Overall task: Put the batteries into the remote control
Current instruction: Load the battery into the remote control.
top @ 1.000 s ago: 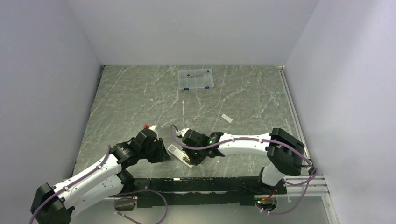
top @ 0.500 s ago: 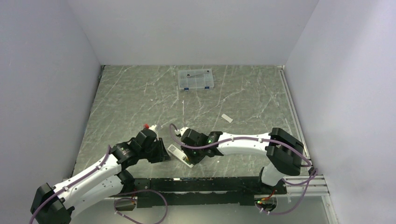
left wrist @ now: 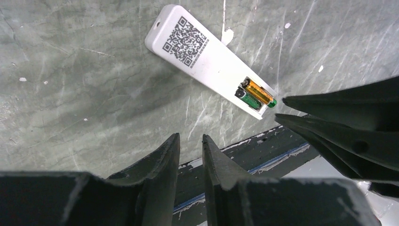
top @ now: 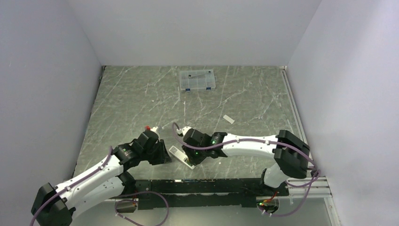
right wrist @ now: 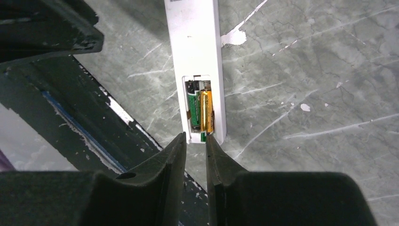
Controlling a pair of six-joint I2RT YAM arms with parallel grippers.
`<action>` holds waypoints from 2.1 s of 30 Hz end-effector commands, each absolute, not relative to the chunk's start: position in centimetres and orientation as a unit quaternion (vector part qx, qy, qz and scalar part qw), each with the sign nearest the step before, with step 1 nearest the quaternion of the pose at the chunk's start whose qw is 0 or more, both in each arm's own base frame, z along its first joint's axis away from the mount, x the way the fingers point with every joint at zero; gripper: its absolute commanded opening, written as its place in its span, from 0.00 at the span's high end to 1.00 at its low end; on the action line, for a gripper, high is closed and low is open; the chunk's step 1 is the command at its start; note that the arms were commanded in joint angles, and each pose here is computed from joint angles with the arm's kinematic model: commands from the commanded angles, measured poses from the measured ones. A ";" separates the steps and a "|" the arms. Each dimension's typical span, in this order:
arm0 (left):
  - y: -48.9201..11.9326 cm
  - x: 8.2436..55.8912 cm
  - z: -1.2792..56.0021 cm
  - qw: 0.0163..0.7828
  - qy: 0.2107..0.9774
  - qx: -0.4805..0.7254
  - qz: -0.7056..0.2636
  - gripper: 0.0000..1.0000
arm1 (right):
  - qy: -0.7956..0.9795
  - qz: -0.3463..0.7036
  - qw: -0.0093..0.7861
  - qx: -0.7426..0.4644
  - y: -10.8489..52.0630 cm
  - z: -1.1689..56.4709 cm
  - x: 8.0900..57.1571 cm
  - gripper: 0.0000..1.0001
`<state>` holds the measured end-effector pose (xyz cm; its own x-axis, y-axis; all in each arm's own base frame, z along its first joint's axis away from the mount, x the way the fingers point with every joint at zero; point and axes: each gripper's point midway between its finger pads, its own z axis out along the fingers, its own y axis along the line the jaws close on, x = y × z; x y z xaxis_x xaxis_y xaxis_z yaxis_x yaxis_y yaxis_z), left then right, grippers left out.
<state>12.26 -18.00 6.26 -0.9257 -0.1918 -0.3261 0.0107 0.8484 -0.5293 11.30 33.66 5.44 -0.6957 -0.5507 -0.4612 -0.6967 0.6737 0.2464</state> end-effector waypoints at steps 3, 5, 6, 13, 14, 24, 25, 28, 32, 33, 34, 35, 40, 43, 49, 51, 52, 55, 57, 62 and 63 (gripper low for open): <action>-18.0 14.3 7.3 0.223 0.937 -0.048 -0.264 0.68 | 0.896 0.231 0.203 -0.320 33.0 7.6 11.0 0.75; -17.9 14.9 7.5 0.231 0.937 -0.047 -0.259 0.65 | 0.898 0.235 0.202 -0.312 32.6 7.6 10.8 0.75; -17.7 15.3 7.7 0.235 0.937 -0.048 -0.254 0.64 | 0.899 0.237 0.202 -0.308 32.4 7.6 10.7 0.75; -17.2 18.0 8.2 0.262 0.931 -0.050 -0.249 0.56 | 0.905 0.251 0.202 -0.278 31.9 7.2 10.3 0.75; -17.1 18.4 8.2 0.266 0.930 -0.050 -0.248 0.56 | 0.905 0.254 0.202 -0.275 31.9 7.1 10.2 0.75; -17.3 22.1 7.2 0.286 0.920 -0.044 -0.262 0.56 | 0.905 0.276 0.203 -0.251 32.1 7.1 10.0 0.74; -17.4 22.3 7.0 0.286 0.920 -0.042 -0.266 0.55 | 0.905 0.277 0.203 -0.249 32.1 7.1 9.9 0.73; -18.1 22.8 6.8 0.287 0.914 -0.034 -0.284 0.55 | 0.906 0.281 0.204 -0.243 32.0 7.1 9.9 0.72; -19.0 22.7 6.4 0.273 0.912 -0.020 -0.306 0.57 | 0.909 0.280 0.203 -0.234 31.9 7.1 9.9 0.72; -19.1 22.6 6.1 0.269 0.913 -0.019 -0.308 0.57 | 0.910 0.280 0.202 -0.230 31.9 7.1 9.9 0.71; -19.2 22.5 6.0 0.266 0.913 -0.018 -0.309 0.57 | 0.910 0.281 0.201 -0.228 31.9 7.1 9.9 0.71; -19.2 22.4 5.7 0.263 0.914 -0.018 -0.310 0.57 | 0.911 0.281 0.201 -0.227 32.0 7.1 9.9 0.70; -18.9 21.6 4.5 0.251 0.918 -0.021 -0.305 0.59 | 0.911 0.285 0.201 -0.219 32.0 7.2 9.9 0.69; -18.6 21.1 4.1 0.248 0.920 -0.024 -0.304 0.59 | 0.912 0.284 0.200 -0.219 32.1 7.1 9.9 0.69; -18.2 20.2 3.7 0.244 0.921 -0.031 -0.302 0.59 | 0.915 0.283 0.194 -0.211 32.5 6.7 9.9 0.68; -18.0 19.9 3.5 0.242 0.921 -0.033 -0.303 0.59 | 0.917 0.282 0.193 -0.208 32.6 6.6 10.0 0.68; -18.1 19.8 3.4 0.241 0.921 -0.033 -0.305 0.60 | 0.917 0.282 0.192 -0.205 32.6 6.6 10.0 0.67; -18.1 19.4 3.2 0.236 0.920 -0.033 -0.310 0.64 | 0.922 0.276 0.197 -0.189 32.5 6.5 10.4 0.67; -18.2 19.1 3.1 0.234 0.919 -0.032 -0.315 0.65 | 0.925 0.269 0.199 -0.179 32.4 6.4 10.6 0.66; -18.2 18.5 3.0 0.229 0.918 -0.031 -0.322 0.67 | 0.932 0.253 0.208 -0.155 32.0 6.4 11.3 0.66; -18.2 18.4 3.1 0.229 0.917 -0.030 -0.324 0.68 | 0.933 0.251 0.210 -0.150 32.0 6.4 11.4 0.66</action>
<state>19.20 -17.72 2.80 -0.8839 -0.2101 -0.4179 0.0783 0.8144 -0.5750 10.22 31.29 5.37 -0.8659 -0.2436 -0.4368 -0.4299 0.8088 0.4012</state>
